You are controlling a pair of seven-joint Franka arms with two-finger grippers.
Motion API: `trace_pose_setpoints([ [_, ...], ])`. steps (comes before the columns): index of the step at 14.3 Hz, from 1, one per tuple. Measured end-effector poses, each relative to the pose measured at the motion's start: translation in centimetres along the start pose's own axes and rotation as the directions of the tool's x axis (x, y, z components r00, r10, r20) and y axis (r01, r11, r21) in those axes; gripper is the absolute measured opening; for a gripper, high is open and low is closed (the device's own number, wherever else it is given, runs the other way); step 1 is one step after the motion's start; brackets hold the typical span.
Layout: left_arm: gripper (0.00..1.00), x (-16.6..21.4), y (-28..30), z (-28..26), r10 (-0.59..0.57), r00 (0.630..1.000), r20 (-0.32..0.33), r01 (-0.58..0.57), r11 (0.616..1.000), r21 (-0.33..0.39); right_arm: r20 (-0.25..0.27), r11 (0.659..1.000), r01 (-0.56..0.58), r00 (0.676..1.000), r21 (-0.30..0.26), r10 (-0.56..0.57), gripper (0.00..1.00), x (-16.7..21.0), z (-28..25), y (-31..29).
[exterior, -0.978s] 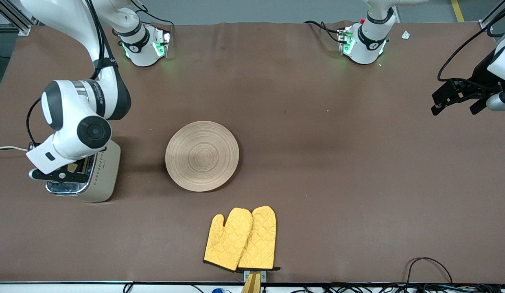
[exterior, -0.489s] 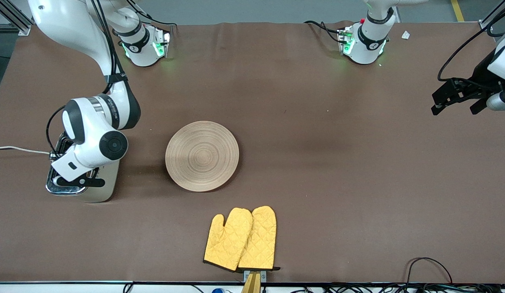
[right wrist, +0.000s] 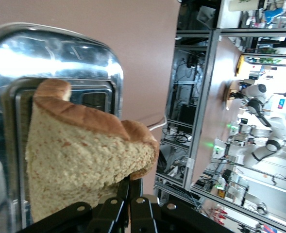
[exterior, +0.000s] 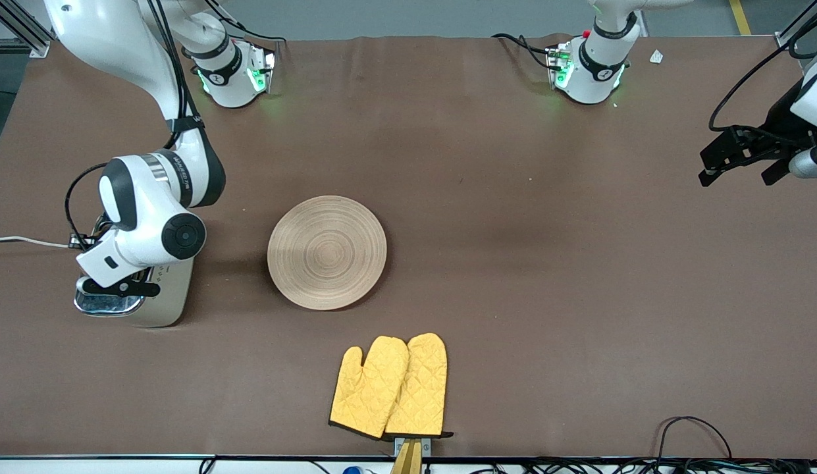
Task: Move plate and put bread in toaster
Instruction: 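Move the bread over the toaster slot with the right gripper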
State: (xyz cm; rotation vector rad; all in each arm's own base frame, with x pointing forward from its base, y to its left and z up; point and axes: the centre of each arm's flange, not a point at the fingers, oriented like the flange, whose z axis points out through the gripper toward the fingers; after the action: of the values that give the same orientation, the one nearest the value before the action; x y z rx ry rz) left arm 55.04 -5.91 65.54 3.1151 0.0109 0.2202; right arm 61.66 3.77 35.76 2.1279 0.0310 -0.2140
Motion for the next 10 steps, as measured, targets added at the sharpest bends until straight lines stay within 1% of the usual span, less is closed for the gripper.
trace_pose_setpoints([
  [4,1.0,0.0,-0.01,0.0,0.0,1.0,0.0,0.0,1.0,0.0,0.04,0.999,0.007,0.999,-0.052,-0.005,0.04,-0.52,0.39,0.61],
  [10,1.0,0.0,-0.01,0.0,0.0,1.0,0.0,0.0,1.0,0.0,0.064,0.996,0.042,0.997,-0.083,-0.037,0.04,-1.07,0.09,0.23],
])
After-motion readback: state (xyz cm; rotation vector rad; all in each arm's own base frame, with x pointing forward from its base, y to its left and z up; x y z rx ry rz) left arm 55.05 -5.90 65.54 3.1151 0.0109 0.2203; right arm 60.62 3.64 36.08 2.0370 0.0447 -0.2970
